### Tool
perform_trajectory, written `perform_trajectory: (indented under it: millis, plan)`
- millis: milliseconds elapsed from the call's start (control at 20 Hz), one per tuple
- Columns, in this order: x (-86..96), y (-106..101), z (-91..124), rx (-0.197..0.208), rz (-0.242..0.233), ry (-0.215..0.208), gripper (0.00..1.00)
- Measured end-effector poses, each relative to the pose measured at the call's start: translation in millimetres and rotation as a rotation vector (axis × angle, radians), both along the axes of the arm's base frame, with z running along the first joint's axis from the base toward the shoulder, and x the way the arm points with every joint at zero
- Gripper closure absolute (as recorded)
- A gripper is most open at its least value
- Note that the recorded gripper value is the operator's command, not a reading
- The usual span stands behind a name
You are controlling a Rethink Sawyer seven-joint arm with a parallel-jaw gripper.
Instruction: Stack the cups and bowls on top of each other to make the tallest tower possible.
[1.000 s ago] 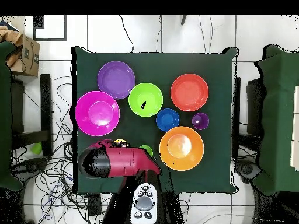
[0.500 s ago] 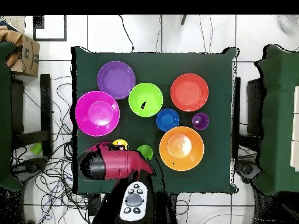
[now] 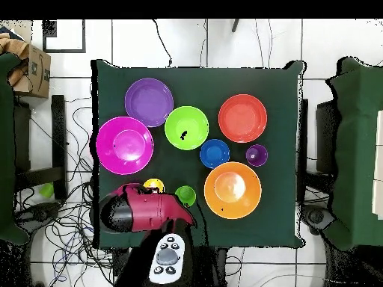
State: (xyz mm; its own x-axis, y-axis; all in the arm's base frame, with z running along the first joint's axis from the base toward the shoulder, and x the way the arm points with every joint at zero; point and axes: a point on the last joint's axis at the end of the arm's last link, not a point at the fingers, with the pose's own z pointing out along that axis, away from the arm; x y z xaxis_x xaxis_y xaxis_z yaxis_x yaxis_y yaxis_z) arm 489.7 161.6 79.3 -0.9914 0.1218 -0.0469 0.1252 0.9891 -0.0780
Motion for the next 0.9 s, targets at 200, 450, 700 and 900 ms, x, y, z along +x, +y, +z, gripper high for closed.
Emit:
perform_trajectory:
  millis: [200, 450, 700, 900]
  plan:
    - [0.2, 2.1, 0.5, -0.001, 0.001, -0.003, 0.00]
    - [0.5, 8.4, 2.4, -0.005, 0.005, -0.010, 0.00]
    - [3.0, 15.3, 4.3, -0.004, 0.007, -0.019, 0.00]
    - [5.3, 20.4, 4.8, -0.003, 0.002, -0.024, 0.00]
